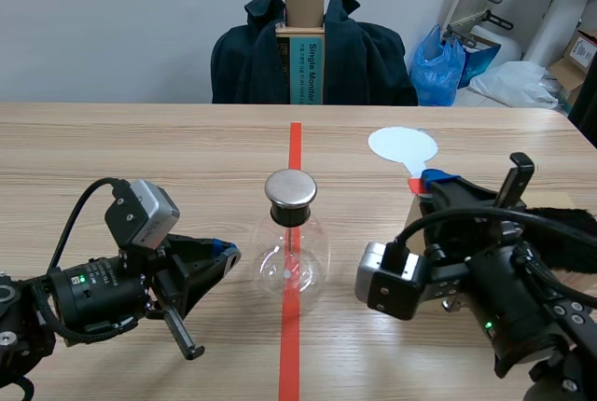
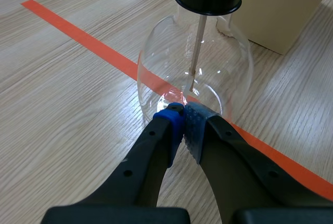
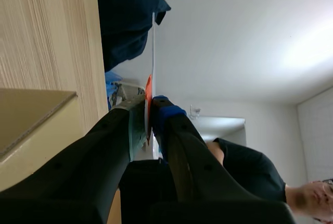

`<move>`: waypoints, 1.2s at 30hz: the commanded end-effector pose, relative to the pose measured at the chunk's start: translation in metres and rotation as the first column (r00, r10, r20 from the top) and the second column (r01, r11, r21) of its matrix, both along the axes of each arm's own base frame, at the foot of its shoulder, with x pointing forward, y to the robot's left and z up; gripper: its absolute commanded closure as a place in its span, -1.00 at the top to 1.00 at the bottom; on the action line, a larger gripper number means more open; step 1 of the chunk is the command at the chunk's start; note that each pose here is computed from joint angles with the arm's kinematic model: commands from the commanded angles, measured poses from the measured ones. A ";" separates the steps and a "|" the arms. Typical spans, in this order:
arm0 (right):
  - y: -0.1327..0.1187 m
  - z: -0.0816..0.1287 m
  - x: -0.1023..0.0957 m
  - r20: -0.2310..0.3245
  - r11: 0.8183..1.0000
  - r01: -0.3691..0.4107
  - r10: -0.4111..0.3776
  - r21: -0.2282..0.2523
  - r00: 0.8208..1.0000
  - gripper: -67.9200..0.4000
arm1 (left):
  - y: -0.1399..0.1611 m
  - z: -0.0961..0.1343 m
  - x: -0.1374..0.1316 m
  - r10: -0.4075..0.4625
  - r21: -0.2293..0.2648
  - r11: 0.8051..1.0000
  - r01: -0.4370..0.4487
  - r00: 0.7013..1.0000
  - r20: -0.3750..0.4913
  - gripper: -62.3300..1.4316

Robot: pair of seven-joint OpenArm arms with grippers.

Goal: Do the electroscope experiment.
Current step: 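Move the plate toward and away from the electroscope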

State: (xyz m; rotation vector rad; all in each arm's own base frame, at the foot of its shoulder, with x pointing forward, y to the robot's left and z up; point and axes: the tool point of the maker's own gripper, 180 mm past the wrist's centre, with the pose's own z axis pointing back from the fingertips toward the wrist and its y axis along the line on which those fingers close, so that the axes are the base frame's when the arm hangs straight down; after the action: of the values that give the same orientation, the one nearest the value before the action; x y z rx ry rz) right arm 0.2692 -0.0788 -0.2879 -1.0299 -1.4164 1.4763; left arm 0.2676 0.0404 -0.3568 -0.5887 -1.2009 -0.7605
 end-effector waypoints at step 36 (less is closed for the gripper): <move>0.064 0.010 -0.035 0.034 0.904 -0.428 0.428 -0.010 0.903 -0.96 | -0.003 0.009 0.003 0.002 -0.032 0.999 -0.001 1.000 0.021 -0.90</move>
State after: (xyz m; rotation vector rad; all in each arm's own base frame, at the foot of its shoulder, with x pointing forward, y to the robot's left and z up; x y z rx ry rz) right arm 0.2265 -0.0102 -0.2889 -0.7207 -1.7214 1.7872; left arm 0.2676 0.0404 -0.3568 -0.5887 -1.2009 -0.7605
